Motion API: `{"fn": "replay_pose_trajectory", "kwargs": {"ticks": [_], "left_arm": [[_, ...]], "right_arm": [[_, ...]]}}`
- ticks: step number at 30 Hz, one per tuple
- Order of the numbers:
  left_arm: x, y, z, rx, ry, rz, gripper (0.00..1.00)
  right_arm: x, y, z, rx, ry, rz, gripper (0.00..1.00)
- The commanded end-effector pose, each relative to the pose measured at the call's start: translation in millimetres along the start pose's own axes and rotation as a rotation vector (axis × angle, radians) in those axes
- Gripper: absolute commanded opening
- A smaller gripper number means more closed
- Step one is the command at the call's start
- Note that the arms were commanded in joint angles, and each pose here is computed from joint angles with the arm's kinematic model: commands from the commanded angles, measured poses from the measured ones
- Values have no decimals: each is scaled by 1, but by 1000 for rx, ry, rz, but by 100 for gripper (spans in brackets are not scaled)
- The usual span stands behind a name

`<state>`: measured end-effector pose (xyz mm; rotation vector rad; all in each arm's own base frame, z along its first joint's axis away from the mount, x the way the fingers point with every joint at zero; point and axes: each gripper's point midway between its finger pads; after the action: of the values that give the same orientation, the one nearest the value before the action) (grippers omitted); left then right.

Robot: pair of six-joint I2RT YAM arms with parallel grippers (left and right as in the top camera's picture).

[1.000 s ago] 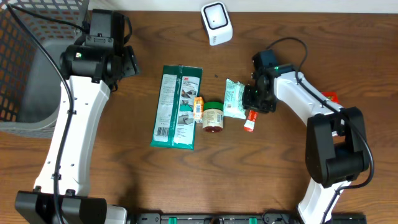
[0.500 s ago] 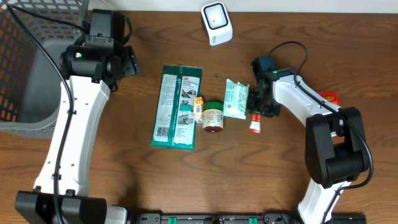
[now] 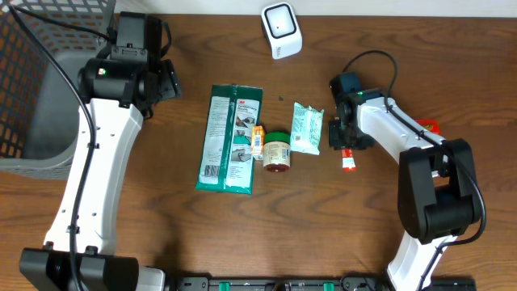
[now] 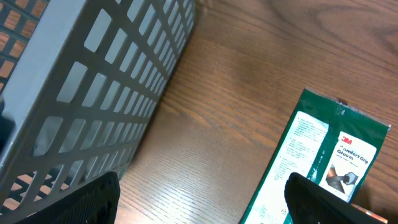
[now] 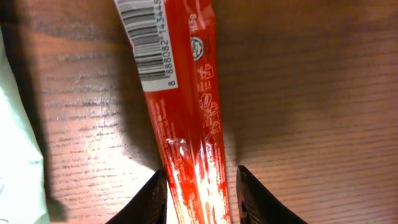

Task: Scan the item barcode
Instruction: 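Grasp the red stick pack with the right gripper and lift it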

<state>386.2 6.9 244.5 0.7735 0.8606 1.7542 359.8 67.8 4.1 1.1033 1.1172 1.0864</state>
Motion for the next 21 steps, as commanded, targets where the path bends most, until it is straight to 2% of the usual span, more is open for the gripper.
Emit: {"fn": "replay_pose_trajectory", "kwargs": {"ticks": [1,10,21], "left_arm": [[3,-1,0,-1,11,15,85],[3,-1,0,-1,11,15,85],[3,-1,0,-1,11,15,85]], "right_arm": [[-7,11,4,-18,34,-20,31],[9,34,-6,38,132,-2,36],[4,29,-25,101,155,-34,24]]}}
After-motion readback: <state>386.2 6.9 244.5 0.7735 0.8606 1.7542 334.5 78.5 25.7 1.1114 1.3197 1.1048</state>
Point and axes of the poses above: each gripper's point midway between its finger pads, its own y axis back along the fingers, its own x axis along the line the jaws close on, z = x × y, and after that the axes turned 4 degrees about -y, right-handed
